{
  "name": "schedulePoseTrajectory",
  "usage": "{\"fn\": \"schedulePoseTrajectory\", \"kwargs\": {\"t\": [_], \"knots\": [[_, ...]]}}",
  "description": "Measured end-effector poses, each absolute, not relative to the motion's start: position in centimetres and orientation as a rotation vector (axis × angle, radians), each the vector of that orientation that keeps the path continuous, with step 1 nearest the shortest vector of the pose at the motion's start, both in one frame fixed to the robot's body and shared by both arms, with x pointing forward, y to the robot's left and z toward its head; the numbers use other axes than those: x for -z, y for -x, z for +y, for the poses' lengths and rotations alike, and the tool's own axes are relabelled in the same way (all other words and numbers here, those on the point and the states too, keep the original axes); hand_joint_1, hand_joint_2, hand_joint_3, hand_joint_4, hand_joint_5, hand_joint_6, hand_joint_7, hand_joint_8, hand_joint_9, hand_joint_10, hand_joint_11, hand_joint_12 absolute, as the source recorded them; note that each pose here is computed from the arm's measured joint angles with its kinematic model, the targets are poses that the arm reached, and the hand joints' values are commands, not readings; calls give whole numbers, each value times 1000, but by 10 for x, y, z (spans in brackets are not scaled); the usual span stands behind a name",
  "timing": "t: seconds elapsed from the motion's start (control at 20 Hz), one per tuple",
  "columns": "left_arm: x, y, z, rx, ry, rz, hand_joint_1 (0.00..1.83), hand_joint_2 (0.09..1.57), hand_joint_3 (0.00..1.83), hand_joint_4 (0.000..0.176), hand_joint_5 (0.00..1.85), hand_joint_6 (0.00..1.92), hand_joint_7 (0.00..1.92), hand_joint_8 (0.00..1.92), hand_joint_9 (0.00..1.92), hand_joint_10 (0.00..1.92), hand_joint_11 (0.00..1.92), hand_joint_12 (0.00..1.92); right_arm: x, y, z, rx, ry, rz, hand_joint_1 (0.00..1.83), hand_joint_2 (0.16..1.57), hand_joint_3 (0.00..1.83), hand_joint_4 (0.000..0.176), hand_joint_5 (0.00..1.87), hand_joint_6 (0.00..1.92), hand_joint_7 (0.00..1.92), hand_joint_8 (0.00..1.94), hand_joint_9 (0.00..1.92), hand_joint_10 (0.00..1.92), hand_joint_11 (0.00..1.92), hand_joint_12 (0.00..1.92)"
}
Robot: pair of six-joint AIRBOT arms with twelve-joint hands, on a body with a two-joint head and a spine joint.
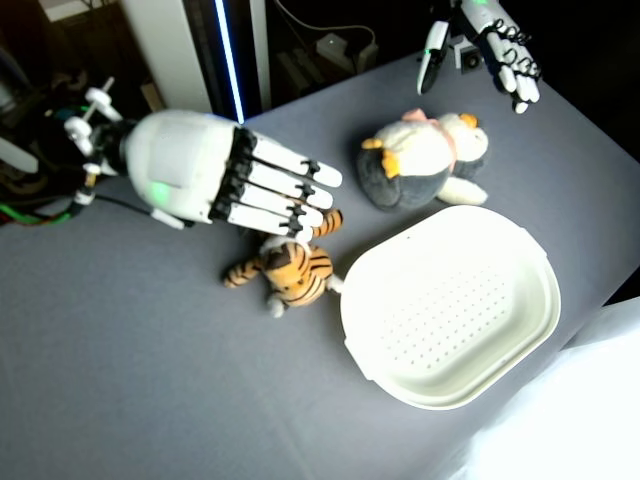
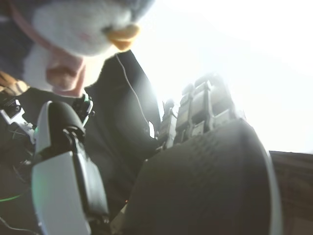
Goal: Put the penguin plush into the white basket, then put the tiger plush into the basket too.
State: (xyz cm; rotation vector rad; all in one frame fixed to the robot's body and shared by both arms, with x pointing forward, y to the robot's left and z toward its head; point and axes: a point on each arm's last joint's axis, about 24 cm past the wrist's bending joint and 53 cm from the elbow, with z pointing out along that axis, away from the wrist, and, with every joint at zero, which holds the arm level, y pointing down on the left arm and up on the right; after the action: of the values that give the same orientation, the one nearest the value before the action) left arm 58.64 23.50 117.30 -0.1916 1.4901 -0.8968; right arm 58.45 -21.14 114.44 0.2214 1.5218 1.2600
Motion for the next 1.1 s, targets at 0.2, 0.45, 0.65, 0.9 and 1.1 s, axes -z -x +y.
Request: {"fn": "schedulePoseTrajectory", "kwargs": {"t": [0.2, 0.45, 0.65, 0.9, 1.1], "knots": [[-1171, -616, 245, 743, 127, 1549, 821, 704, 0, 176, 0, 0, 0, 0, 0, 0, 78, 36, -1142, -585, -211, -1259, -222, 1533, 803, 1293, 4, 27, 440, 0, 478, 4, 493, 1, 474, 32], [-1140, -641, 230, 667, 47, 1687, 878, 665, 0, 176, 0, 0, 0, 0, 20, 7, 55, 34, -1138, -587, -212, -1248, -218, 1552, 772, 1300, 4, 23, 442, 4, 504, 9, 499, 5, 489, 30], [-1117, -645, 228, 622, 25, 1773, 978, 792, 2, 0, 633, 8, 615, 18, 499, 41, 284, 230, -1136, -587, -212, -1246, -215, 1563, 801, 1300, 0, 29, 458, 6, 518, 7, 500, 2, 474, 18], [-1125, -651, 235, 620, 62, 1735, 1234, 991, 0, 0, 1436, 62, 1048, 1058, 837, 1464, 650, 1800, -1135, -587, -212, -1244, -216, 1569, 800, 1322, 6, 20, 450, 1, 529, 5, 525, 8, 482, 18], [-1141, -642, 224, 706, 63, 1690, 1283, 1067, 1, 0, 1306, 115, 1006, 1210, 965, 1271, 800, 1614, -1135, -587, -212, -1245, -218, 1569, 835, 1321, 0, 13, 466, 3, 556, 7, 534, 4, 481, 14]]}}
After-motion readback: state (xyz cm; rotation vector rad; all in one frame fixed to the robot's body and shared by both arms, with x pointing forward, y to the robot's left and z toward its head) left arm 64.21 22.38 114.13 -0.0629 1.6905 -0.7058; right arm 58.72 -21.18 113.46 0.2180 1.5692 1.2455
